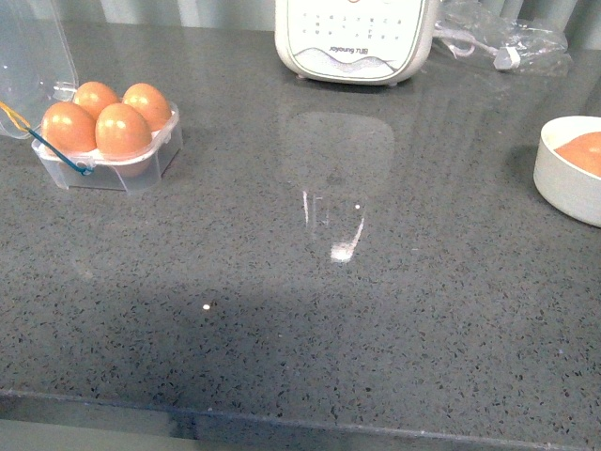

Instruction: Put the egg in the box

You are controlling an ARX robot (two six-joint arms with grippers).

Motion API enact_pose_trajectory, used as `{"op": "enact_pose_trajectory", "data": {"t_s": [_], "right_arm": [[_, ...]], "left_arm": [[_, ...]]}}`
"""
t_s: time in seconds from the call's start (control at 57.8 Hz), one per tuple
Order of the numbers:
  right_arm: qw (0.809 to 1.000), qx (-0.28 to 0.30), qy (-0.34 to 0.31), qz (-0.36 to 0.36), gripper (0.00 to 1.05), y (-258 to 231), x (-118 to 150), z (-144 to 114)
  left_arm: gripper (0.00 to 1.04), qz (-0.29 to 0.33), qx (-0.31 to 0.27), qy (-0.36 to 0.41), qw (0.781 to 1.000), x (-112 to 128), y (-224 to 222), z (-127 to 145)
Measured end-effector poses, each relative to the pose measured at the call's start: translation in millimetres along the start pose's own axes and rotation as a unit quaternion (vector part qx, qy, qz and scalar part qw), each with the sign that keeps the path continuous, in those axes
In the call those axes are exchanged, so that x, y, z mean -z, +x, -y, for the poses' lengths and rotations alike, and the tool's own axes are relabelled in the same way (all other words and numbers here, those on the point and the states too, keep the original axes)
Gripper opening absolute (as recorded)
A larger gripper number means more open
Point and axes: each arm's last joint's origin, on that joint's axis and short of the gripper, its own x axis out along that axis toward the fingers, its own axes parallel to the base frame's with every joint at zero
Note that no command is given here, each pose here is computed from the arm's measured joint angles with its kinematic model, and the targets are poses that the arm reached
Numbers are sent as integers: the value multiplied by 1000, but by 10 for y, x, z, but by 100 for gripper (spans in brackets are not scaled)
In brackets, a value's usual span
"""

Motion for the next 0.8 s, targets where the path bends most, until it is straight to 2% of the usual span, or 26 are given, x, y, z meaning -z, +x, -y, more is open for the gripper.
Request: {"op": "enact_pose_trajectory", "data": {"t_s": [0.104, 0.294, 0.554, 0.796], "right_arm": [[998, -1, 38, 48, 76, -191, 79, -5], [996, 3, 62, 61, 46, -419, 138, -108], [996, 2, 66, 62, 3, -471, 301, -290], [996, 0, 65, 66, 3, -508, 387, -392]], "left_arm": [[98, 0, 0, 0, 1000, 0, 0, 0], [98, 0, 0, 0, 1000, 0, 0, 0], [98, 0, 0, 0, 1000, 0, 0, 0], [98, 0, 0, 0, 1000, 0, 0, 0]]}}
